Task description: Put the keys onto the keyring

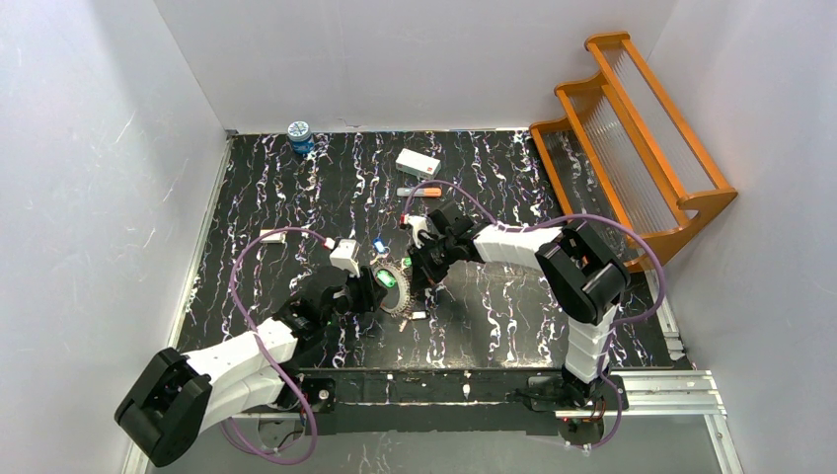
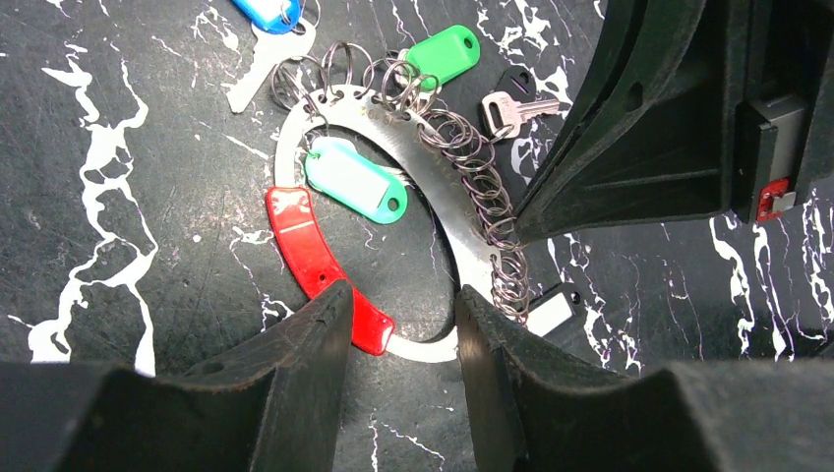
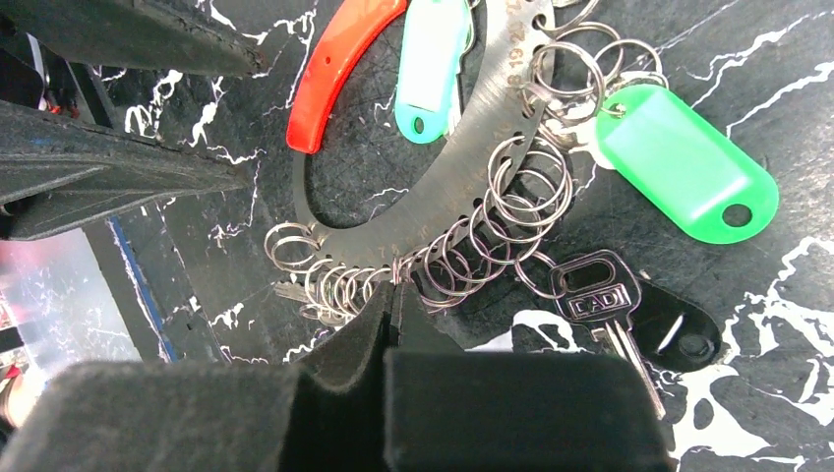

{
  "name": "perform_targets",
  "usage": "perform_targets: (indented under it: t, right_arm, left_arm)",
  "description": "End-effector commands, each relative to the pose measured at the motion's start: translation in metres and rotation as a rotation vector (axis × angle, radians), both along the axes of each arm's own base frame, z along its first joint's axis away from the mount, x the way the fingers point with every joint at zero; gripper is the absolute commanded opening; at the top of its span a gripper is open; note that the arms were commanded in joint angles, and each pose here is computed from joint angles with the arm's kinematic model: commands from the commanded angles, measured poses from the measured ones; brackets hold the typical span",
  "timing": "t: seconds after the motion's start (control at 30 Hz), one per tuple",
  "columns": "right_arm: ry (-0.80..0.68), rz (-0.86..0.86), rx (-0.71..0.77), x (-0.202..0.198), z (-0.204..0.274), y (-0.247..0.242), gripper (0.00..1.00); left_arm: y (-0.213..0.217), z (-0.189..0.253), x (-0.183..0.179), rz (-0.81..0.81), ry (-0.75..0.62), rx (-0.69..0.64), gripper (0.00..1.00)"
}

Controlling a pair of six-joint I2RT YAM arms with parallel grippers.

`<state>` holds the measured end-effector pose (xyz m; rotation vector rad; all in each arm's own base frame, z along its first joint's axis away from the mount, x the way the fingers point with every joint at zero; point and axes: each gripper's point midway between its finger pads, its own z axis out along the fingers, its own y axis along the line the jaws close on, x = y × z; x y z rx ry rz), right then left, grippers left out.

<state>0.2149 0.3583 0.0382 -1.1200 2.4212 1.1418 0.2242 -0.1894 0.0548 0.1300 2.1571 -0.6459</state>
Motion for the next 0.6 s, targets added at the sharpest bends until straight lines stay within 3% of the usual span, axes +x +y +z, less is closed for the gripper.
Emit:
perform_targets:
  t: [0.0, 0.37, 0.57]
  right_arm:
    - [-0.113, 0.041, 0.134, 0.003, 0.042, 0.011, 0.01]
    - [-0.389, 0.067, 0.367, 0.003, 0.105, 0.01, 0.01]
    - [-0.517, 0.084, 0.507, -0.005, 0.128, 0.007, 0.01]
  left_arm:
    - [-0.002, 0.02, 0.008, -0.011, -0.061, 0.002, 0.41]
    - [-0.018, 0.063, 0.006, -0.146, -0.235, -0.055, 0.46]
    - [-0.028, 0.063, 0.001, -0.216, -0.264, -0.083, 0.44]
